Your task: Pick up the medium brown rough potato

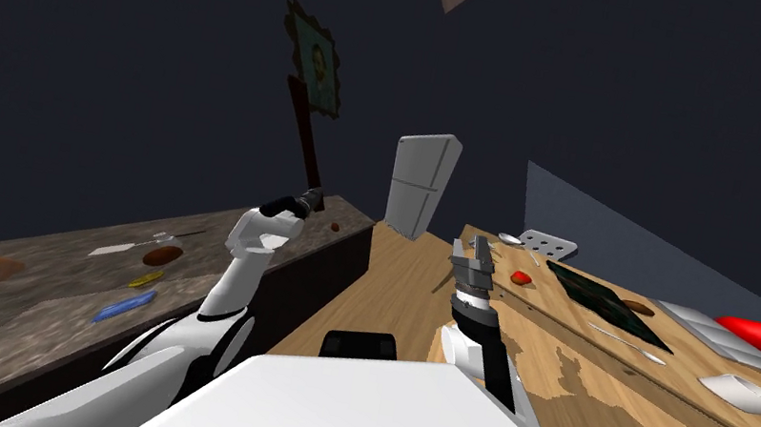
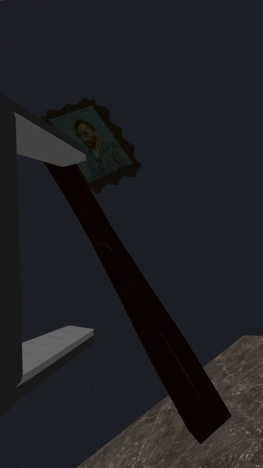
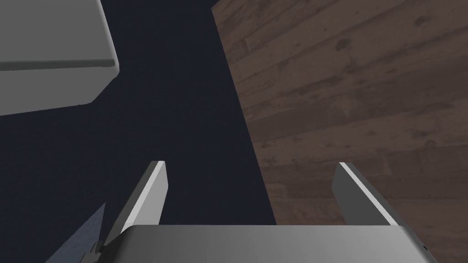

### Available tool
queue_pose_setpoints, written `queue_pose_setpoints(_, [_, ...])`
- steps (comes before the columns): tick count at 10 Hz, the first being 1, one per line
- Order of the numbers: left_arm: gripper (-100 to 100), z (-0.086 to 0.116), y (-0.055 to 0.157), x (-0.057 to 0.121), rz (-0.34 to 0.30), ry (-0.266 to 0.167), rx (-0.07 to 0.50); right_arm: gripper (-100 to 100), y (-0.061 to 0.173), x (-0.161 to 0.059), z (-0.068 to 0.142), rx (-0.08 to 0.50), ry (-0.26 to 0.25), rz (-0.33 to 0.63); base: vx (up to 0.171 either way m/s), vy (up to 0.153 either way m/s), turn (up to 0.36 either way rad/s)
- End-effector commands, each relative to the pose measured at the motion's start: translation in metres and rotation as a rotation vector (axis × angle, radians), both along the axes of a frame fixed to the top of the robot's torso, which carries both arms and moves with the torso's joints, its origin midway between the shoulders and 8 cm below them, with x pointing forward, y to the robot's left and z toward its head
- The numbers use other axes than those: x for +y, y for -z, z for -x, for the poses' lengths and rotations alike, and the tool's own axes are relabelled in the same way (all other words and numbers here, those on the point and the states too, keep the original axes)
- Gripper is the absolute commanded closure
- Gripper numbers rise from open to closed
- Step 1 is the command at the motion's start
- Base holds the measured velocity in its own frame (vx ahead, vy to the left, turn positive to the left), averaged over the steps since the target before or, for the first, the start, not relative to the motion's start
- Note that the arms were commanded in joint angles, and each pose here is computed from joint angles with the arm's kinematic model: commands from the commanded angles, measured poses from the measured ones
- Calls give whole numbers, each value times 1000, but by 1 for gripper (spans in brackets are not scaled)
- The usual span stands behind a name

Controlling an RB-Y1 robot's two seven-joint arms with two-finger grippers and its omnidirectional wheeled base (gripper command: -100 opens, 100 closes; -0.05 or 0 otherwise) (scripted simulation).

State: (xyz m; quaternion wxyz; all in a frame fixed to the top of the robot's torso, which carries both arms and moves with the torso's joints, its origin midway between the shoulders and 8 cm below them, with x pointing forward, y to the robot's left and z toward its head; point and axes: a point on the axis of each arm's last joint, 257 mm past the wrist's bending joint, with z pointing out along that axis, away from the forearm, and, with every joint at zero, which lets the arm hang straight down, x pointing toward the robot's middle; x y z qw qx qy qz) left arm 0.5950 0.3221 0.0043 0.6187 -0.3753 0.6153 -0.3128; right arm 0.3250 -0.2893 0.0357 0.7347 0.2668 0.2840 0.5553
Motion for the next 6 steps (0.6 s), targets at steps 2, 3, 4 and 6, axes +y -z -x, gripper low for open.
queue_pose_setpoints(2, [-100,-10,22,18,-25,-32,104,0,0,0,0,0,0,0,30,-10,-60])
queue_pose_setpoints(3, [-100,-9,29,20,-23,-38,128,0,0,0,0,0,0,0,29,-3,-35])
queue_pose_setpoints(4, [-100,-14,37,31,-40,-53,177,0,0,0,0,0,0,0,37,-7,-81])
queue_pose_setpoints(6, [-100,-16,52,44,-53,-74,248,0,0,0,0,0,0,0,37,-3,-56])
